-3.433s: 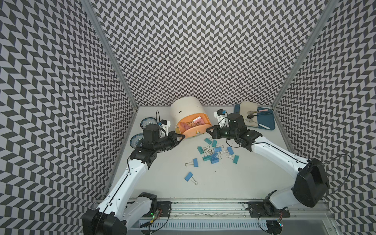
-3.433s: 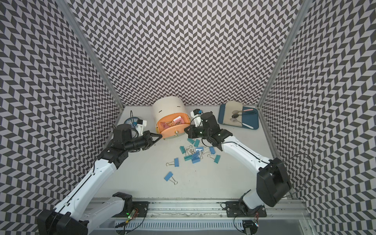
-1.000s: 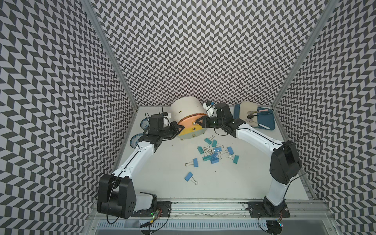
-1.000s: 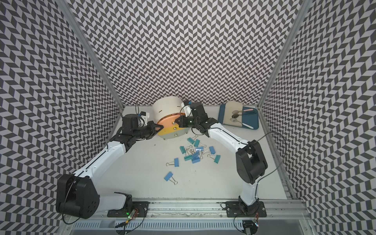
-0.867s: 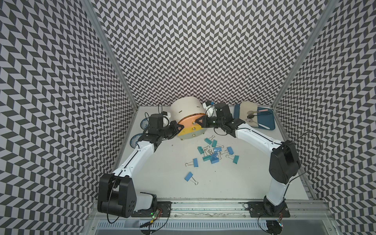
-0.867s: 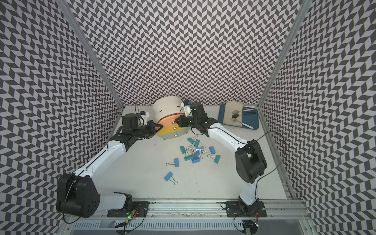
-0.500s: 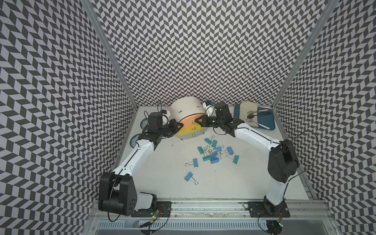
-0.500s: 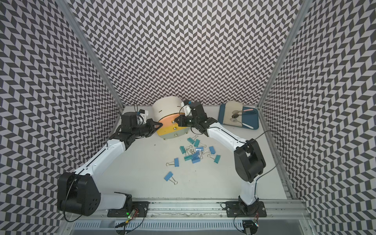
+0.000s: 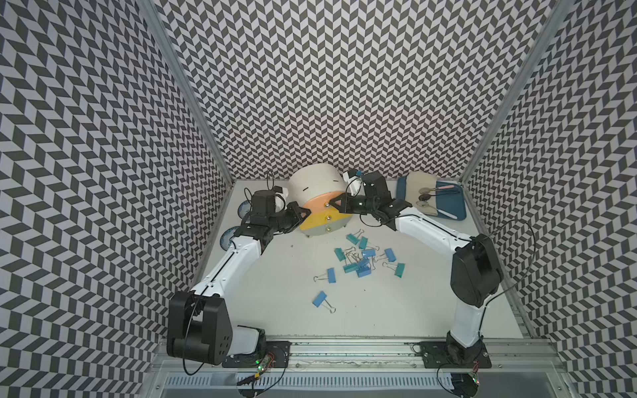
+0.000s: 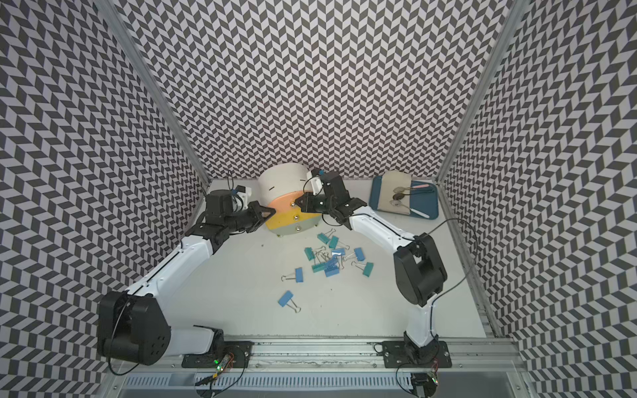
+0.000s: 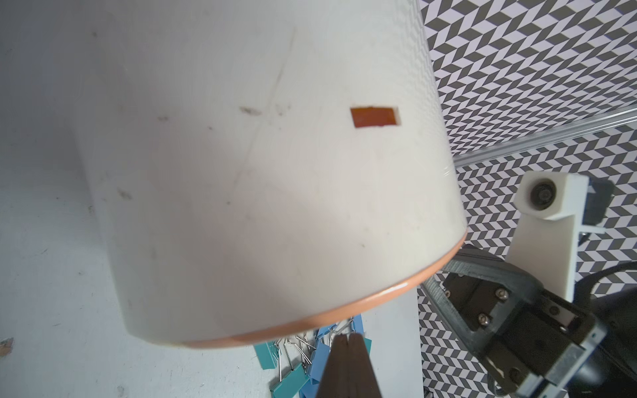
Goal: Put the binder clips in the drawer according to color
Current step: Close the drawer in the storage box, then open the drawer in the storage box.
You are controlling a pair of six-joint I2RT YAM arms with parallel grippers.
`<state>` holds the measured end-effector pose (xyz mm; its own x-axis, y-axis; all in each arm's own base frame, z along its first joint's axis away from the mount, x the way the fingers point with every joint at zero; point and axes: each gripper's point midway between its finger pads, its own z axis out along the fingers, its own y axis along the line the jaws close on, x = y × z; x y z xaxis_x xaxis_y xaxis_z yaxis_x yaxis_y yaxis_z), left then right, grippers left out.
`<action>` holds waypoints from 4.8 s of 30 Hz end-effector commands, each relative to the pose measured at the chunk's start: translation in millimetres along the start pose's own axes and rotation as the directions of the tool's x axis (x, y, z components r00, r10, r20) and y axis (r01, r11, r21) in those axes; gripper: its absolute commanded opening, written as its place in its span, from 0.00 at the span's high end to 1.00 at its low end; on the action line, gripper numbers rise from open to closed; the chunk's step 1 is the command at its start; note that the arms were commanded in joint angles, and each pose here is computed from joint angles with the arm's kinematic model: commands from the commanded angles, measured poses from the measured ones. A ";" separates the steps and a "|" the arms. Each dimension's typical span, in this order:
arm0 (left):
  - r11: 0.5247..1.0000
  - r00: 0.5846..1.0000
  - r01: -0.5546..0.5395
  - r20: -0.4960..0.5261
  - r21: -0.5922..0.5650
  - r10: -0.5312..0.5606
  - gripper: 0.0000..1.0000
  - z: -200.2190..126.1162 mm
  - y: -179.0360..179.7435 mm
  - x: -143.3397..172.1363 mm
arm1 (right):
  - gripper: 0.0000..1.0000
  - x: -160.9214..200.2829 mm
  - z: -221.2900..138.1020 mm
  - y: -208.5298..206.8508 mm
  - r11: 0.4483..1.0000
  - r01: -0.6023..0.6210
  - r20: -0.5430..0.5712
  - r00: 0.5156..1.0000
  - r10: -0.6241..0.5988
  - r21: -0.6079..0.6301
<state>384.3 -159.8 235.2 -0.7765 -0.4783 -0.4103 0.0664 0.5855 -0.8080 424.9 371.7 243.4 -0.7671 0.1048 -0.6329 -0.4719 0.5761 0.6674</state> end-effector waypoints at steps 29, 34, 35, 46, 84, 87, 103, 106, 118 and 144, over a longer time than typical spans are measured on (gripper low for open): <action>0.999 0.998 -0.032 0.044 -0.034 0.034 0.69 -66.4 7.0 37.6 | 0.51 51.5 -32.6 4.4 0.978 -0.157 0.011 0.987 0.160 -0.134; 0.998 0.999 -0.021 0.045 -0.056 0.024 0.66 -73.8 18.1 43.3 | 0.45 53.6 -22.5 0.3 0.973 -0.183 0.000 0.983 0.185 -0.138; 0.998 0.999 -0.018 0.043 -0.059 0.021 0.66 -74.4 20.2 44.7 | 0.45 52.9 -20.5 0.3 0.972 -0.186 0.000 0.982 0.188 -0.140; 0.997 0.999 0.012 0.043 -0.071 -0.009 0.61 -73.9 31.1 47.6 | 0.39 52.9 2.3 -11.6 0.958 -0.245 -0.005 0.969 0.247 -0.152; 0.998 0.999 0.031 0.030 -0.058 -0.029 0.61 -67.1 32.6 46.2 | 0.48 36.2 -11.5 -14.6 0.797 -0.495 0.163 0.805 0.571 -0.347; 0.998 0.999 0.031 0.031 -0.058 -0.029 0.61 -67.1 32.3 45.8 | 0.48 33.5 -10.5 -16.4 0.773 -0.518 0.170 0.779 0.604 -0.366; 0.998 0.999 0.034 0.030 -0.060 -0.032 0.60 -65.8 34.2 45.6 | 0.51 36.5 4.1 -25.3 0.706 -0.591 0.161 0.712 0.684 -0.391; 0.998 0.999 0.034 0.029 -0.060 -0.033 0.60 -65.3 34.4 45.9 | 0.51 39.9 7.1 -27.6 0.699 -0.600 0.155 0.706 0.691 -0.388; 0.997 0.999 0.035 0.024 -0.063 -0.033 0.61 -64.4 35.9 46.6 | 0.52 48.0 20.8 -35.6 0.685 -0.625 0.137 0.693 0.707 -0.375; 0.997 0.999 0.037 0.013 -0.073 -0.036 0.61 -62.9 40.9 50.8 | 0.57 50.0 42.7 -37.7 0.655 -0.652 0.119 0.668 0.735 -0.383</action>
<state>308.8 -117.7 210.2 -0.7660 -0.5185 -0.3800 -0.0249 0.6146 -0.7885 419.1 384.4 161.0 -0.8131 0.5815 0.0259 0.0595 0.0388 0.9975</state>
